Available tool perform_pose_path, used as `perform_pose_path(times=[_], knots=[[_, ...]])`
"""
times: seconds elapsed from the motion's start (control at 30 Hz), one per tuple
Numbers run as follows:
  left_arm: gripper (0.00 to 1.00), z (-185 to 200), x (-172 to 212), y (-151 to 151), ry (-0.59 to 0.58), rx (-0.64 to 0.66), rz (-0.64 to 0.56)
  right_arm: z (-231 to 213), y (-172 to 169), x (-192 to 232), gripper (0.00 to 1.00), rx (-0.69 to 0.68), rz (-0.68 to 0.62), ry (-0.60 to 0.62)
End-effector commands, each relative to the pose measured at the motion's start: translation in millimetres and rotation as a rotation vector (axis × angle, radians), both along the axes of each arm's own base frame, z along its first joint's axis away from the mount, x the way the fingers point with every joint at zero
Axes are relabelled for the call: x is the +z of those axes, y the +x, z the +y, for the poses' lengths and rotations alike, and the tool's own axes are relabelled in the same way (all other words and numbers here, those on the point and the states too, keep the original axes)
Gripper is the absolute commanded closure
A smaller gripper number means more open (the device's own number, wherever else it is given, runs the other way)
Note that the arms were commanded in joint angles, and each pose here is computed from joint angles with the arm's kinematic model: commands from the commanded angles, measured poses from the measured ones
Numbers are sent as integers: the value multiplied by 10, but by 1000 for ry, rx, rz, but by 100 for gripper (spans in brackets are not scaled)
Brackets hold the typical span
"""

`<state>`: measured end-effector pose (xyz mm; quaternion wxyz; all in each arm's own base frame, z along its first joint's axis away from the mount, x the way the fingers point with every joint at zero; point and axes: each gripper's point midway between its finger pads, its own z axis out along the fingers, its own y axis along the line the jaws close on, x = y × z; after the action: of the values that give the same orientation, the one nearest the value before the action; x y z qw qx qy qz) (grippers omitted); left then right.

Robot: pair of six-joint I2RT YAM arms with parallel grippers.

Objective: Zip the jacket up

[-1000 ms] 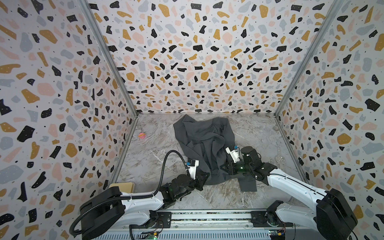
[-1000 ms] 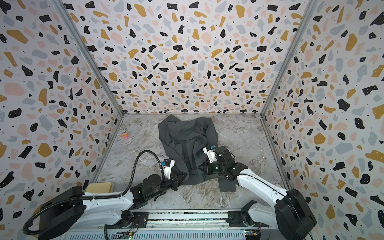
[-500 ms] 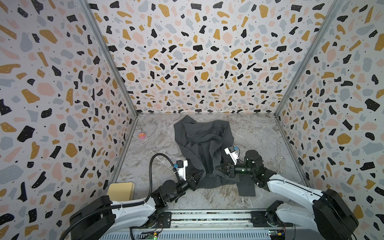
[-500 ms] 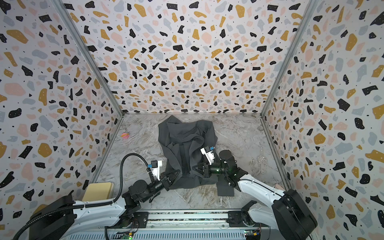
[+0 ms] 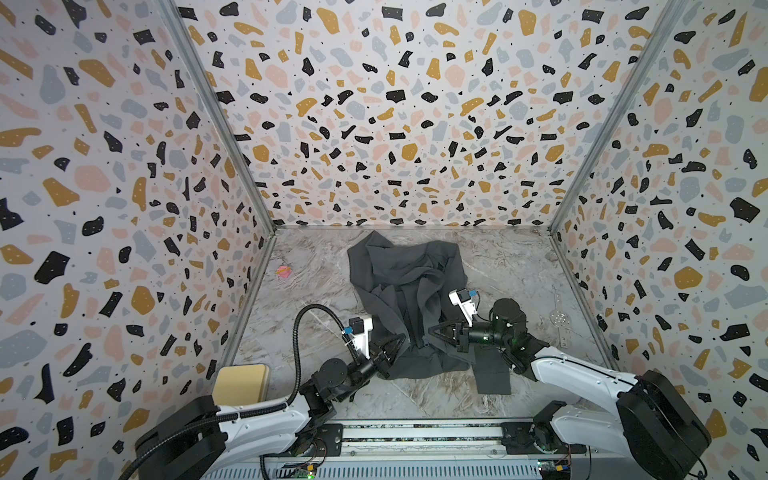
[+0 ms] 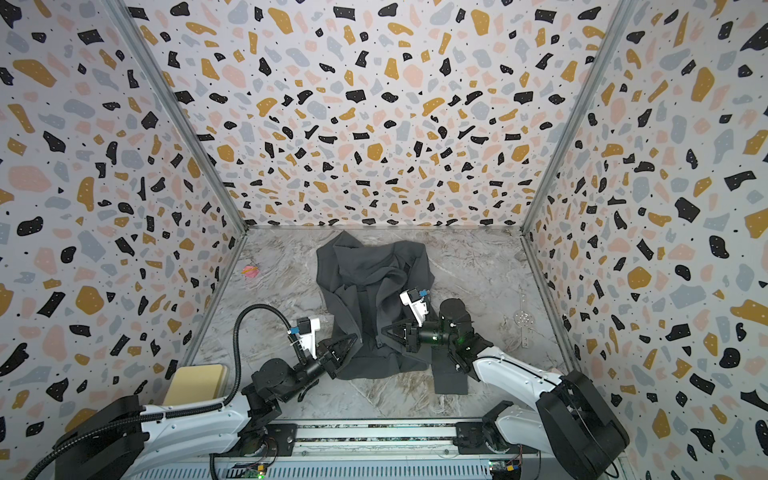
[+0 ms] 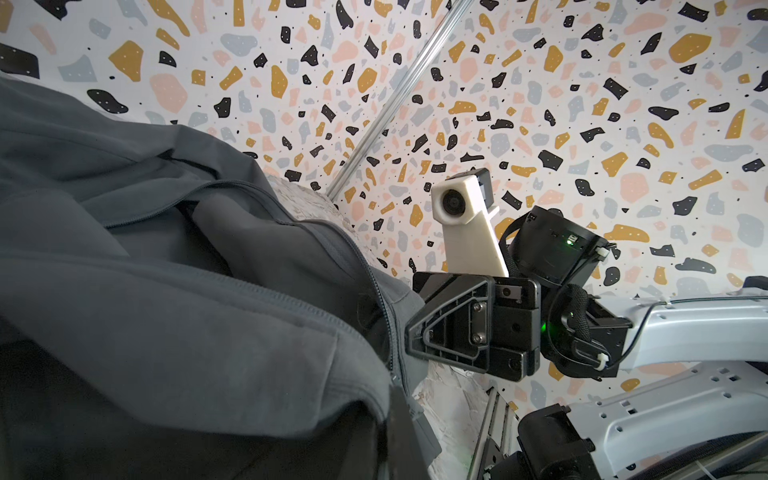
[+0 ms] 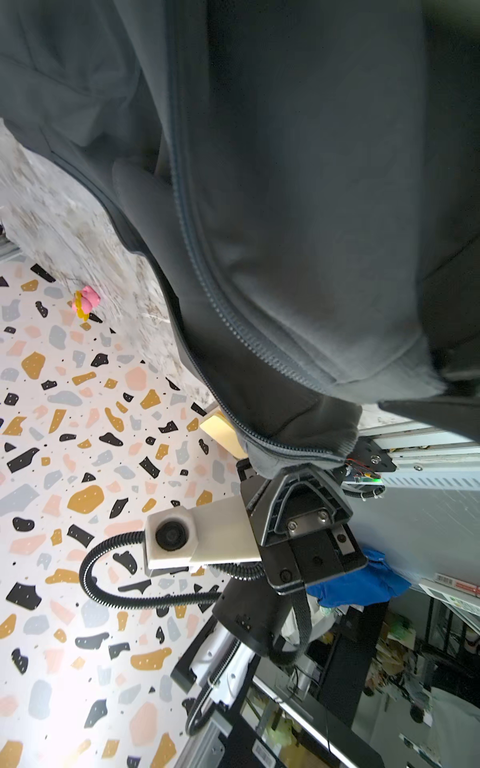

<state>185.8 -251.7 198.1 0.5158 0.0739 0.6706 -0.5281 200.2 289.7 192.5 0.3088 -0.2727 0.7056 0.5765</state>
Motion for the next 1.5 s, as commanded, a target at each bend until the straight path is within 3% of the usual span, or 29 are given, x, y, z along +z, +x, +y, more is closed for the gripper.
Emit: perform_pose_path(times=[0.0,0.47,1.47], knots=[[100,-31,455,-37,-91,-25,-137,51,-145,263,100,119,-68,112],[100,-152,563,-15,-81,-44,-206,125,-188,417,100,191,-77,179],[100,-72,493,-23,-103,-27,-207,117,-219,589,100,212,-90,242]])
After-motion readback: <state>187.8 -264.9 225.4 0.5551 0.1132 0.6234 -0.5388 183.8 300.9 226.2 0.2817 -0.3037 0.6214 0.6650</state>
